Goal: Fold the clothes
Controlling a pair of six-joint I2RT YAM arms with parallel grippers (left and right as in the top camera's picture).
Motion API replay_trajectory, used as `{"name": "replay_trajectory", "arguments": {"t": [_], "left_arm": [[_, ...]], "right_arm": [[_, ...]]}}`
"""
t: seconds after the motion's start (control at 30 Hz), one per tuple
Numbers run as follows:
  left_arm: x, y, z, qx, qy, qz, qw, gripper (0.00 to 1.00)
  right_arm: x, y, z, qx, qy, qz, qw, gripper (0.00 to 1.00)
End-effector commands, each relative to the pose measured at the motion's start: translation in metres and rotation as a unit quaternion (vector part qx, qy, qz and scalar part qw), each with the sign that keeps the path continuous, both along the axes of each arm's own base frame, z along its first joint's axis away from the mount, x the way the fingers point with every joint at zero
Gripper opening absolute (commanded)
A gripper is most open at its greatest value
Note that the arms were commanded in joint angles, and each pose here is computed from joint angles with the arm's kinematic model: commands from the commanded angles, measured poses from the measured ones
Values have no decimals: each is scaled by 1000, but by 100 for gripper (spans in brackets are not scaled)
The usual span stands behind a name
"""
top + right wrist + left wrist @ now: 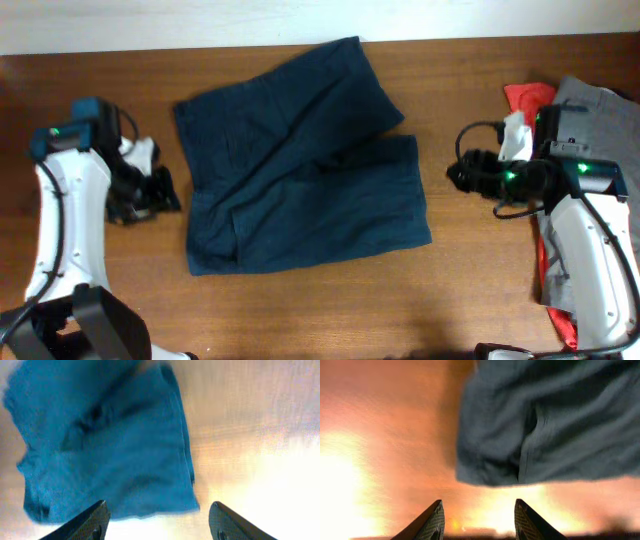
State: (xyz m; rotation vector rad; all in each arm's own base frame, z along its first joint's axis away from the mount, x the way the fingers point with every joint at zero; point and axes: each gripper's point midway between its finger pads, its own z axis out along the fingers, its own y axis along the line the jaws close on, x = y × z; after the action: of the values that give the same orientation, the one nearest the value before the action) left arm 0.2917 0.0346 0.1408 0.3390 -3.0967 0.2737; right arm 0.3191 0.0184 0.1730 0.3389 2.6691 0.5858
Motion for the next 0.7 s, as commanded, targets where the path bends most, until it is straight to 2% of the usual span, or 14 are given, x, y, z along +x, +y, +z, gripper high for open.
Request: {"name": "replay_trajectory", "arguments": {"t": [0.0,0.23,0.53,0.67], "left_arm": [[-32,-30,-39,-78,65,16,995,45],[-72,-46,-83,-108,129,56,984,44],[-70,-45,-117,-91,124,157,975,44],[-80,-41,-128,-72,137,179,972,32]], "right_arm": [[-20,1,-33,0,69,4,998,68],[-55,8,-87,20,162,4,987,66],[-66,10,-103,22,177,5,984,67],[-66,10,-103,22,177,5,984,68]]}}
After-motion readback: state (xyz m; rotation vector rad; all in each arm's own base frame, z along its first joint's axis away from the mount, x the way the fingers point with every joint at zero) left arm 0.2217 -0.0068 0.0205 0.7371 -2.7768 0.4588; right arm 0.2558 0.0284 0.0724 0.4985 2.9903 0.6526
